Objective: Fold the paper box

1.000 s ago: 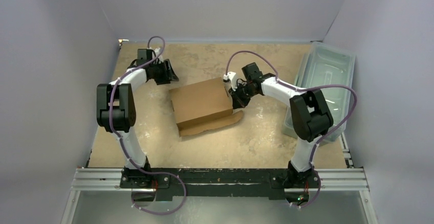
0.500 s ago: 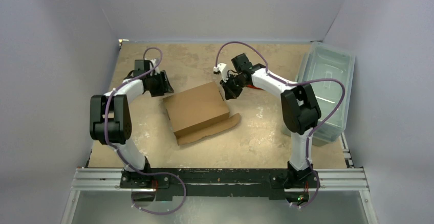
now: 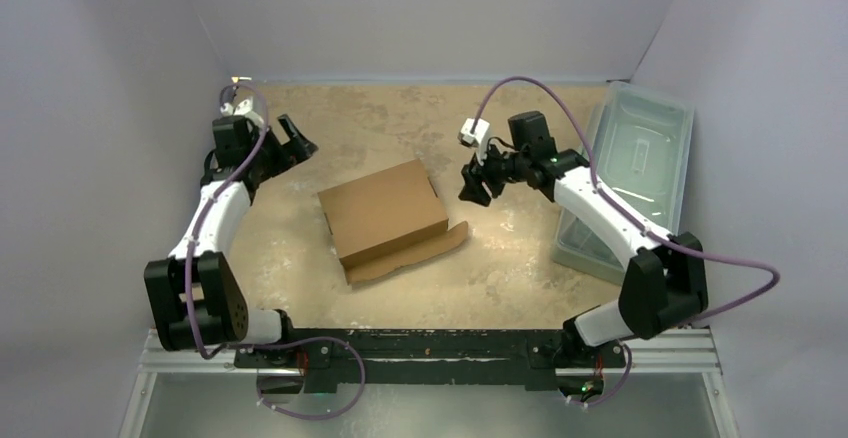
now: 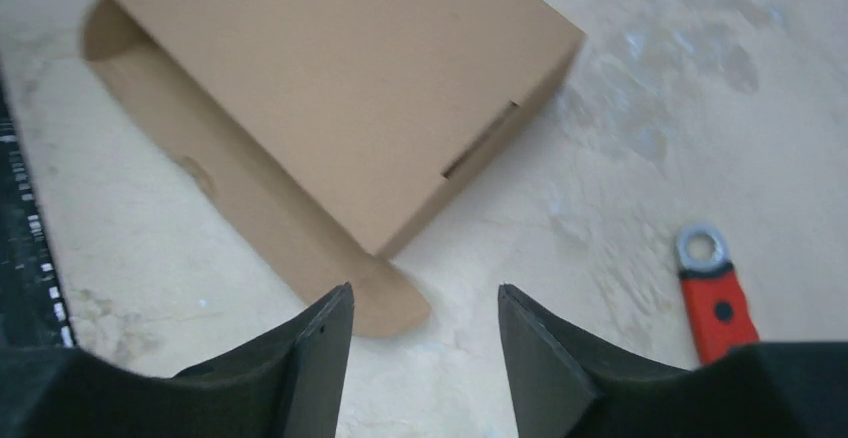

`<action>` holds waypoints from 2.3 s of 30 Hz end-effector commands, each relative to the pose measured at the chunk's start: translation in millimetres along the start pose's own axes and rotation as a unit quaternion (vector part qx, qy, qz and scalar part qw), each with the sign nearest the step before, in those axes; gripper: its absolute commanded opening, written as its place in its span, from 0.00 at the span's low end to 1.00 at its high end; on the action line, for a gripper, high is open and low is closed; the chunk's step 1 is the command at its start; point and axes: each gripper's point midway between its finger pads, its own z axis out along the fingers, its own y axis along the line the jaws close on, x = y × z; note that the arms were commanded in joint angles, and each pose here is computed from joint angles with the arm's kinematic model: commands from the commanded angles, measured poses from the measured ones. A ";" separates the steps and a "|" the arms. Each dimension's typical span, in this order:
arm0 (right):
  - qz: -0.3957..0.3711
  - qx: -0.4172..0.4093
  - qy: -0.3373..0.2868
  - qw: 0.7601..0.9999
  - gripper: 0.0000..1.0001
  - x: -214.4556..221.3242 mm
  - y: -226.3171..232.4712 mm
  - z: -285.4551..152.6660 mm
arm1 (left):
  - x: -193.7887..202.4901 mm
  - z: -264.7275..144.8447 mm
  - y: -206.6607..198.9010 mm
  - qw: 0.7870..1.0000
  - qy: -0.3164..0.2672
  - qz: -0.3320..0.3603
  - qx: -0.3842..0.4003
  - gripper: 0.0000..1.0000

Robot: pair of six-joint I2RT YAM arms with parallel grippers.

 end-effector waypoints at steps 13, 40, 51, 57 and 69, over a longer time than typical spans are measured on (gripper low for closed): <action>0.126 -0.080 -0.023 0.988 0.48 57.1 39.3 22.9 | 20.0 11.4 6.5 0.996 0.054 -0.049 0.058 0.79; 0.089 -0.061 0.063 0.992 0.07 4.4 -15.0 124.4 | 103.1 49.1 40.0 0.980 0.171 -0.084 0.054 0.34; 0.067 -0.048 0.037 0.996 0.15 -11.0 -48.5 95.0 | 108.0 21.1 49.3 0.985 0.141 -0.097 -0.004 0.35; 0.124 -0.095 0.010 0.988 0.42 5.3 -30.7 86.6 | 57.6 -5.2 45.1 0.995 0.051 -0.071 -0.045 0.50; 0.213 -0.067 0.025 0.974 0.51 29.6 -50.2 116.2 | 5.4 -42.3 -25.2 0.993 -0.016 -0.079 0.086 0.81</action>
